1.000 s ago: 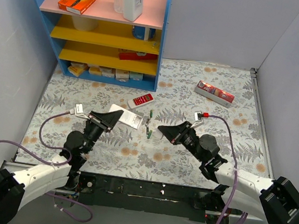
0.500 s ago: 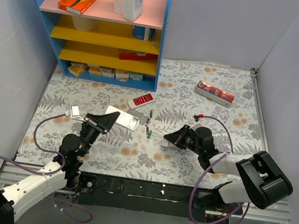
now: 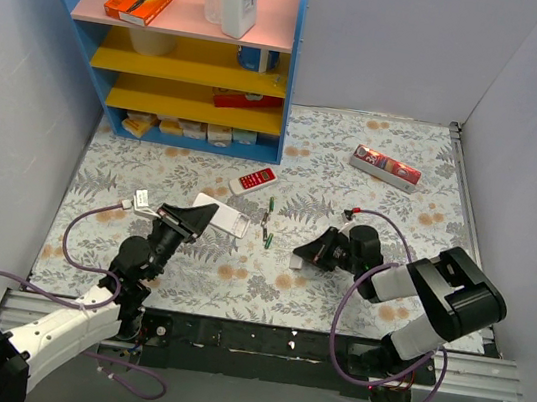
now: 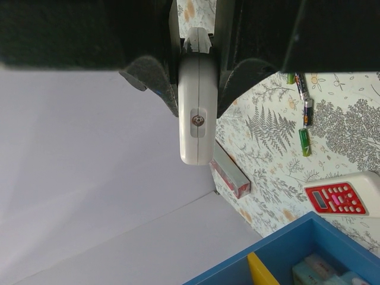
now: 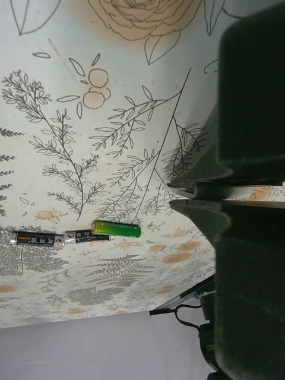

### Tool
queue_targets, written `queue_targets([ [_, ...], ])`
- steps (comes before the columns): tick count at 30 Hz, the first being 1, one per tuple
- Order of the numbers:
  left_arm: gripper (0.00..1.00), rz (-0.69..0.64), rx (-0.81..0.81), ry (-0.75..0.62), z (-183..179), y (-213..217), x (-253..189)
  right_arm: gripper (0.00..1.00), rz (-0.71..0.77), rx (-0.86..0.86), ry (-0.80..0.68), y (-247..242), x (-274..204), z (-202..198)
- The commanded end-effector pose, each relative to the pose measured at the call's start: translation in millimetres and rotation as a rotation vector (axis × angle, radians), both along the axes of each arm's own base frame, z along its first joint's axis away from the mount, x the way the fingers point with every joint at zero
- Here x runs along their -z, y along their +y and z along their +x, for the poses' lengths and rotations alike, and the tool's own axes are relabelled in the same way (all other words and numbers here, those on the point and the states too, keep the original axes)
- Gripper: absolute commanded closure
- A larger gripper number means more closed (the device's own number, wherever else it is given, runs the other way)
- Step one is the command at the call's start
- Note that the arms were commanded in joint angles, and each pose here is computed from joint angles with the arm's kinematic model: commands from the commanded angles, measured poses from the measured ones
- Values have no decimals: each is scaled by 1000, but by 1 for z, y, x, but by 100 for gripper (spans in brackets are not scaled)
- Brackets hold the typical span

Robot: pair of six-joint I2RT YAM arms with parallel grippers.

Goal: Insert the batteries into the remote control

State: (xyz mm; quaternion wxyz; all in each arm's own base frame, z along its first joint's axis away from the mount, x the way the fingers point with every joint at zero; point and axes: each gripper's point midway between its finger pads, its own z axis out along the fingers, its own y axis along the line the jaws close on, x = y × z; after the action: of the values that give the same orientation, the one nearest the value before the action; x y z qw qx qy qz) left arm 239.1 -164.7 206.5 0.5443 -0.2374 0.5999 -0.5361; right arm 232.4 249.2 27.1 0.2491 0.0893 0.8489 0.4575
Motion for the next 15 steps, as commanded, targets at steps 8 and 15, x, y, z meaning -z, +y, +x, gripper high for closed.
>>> queue_targets([
  [8,100,132,-24,150,-16,16,102,69,-264,10,25,-33,27,5],
  [15,100,127,-21,147,-16,15,101,43,-518,52,-13,-72,25,13],
])
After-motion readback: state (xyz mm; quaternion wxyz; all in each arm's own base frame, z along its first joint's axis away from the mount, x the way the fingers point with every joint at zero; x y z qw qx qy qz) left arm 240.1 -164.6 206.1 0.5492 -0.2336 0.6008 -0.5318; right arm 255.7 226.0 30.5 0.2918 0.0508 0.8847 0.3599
